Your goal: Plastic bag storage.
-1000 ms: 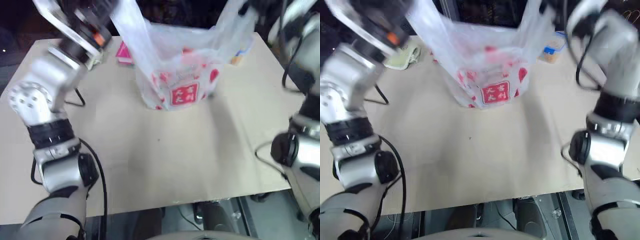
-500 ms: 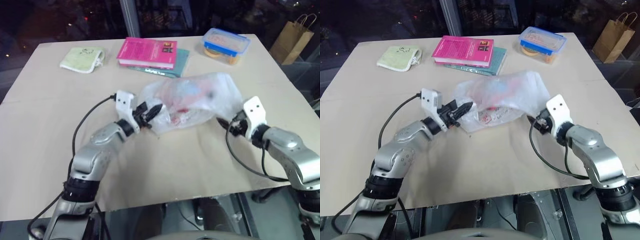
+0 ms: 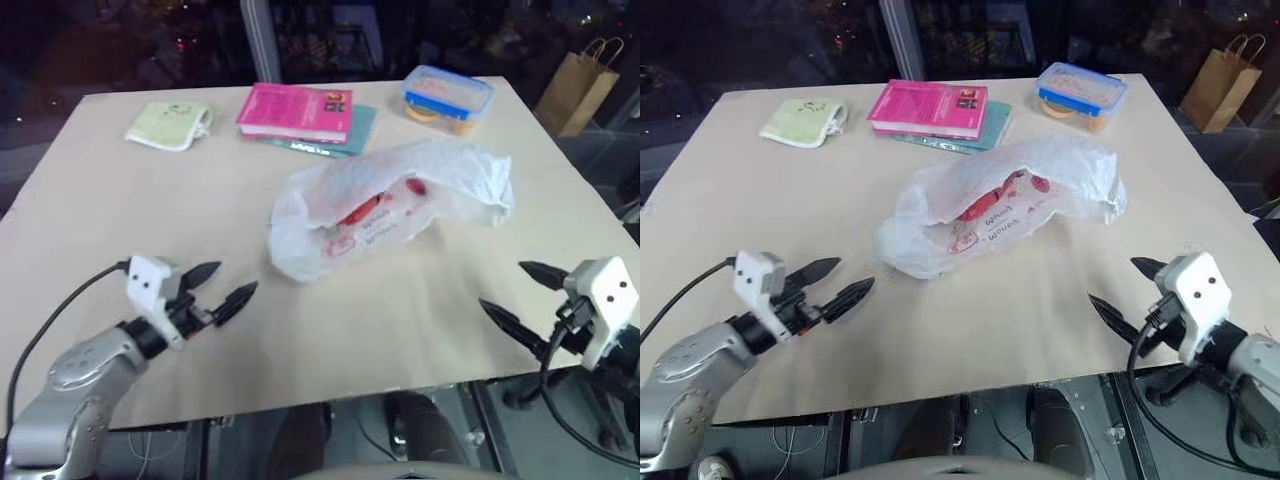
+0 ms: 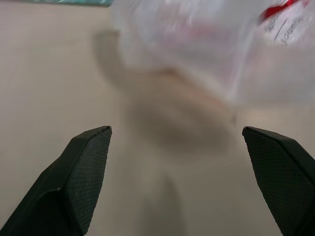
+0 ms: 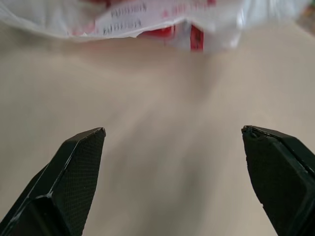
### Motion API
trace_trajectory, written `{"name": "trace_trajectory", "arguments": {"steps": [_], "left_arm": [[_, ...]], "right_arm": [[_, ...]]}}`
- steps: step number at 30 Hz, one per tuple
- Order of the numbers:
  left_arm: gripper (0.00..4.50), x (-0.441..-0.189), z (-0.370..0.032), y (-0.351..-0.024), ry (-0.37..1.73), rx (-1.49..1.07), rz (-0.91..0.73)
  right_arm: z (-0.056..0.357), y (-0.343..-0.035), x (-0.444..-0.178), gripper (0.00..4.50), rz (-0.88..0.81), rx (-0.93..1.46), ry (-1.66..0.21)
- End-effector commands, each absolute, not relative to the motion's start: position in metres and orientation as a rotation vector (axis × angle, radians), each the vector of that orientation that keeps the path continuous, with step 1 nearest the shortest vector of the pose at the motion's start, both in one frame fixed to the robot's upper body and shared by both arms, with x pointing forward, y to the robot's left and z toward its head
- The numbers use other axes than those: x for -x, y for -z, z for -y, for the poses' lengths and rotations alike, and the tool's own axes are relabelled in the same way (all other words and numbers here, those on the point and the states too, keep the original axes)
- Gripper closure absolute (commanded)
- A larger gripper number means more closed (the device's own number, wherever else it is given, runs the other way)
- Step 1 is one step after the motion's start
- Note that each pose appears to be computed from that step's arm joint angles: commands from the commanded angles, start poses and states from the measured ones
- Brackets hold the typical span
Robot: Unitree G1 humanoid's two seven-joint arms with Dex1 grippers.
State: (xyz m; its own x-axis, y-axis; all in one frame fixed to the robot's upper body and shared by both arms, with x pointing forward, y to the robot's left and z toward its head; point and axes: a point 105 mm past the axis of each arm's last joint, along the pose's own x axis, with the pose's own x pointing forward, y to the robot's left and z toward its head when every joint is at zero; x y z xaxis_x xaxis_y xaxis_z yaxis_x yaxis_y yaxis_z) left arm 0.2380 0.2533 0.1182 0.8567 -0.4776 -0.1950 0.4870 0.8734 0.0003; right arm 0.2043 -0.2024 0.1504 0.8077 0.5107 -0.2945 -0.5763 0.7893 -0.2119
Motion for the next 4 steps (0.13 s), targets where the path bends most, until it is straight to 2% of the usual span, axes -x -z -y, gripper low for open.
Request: {"name": "trace_trajectory", "arguments": {"steps": [1, 4], "left_arm": [[0.06, -0.2361, -0.2539, -0.1333, 0.537, -0.093, -0.147], [0.06, -0.2352, -0.254, -0.135, 0.543, -0.103, -0.135]], "right_arm": [[0.2111, -0.1515, -0.2054, 0.0, -0.206, 0.34, -0.569], [0.2138, -0.1448, -0.2058, 0.0, -0.216, 0.355, -0.567]]}}
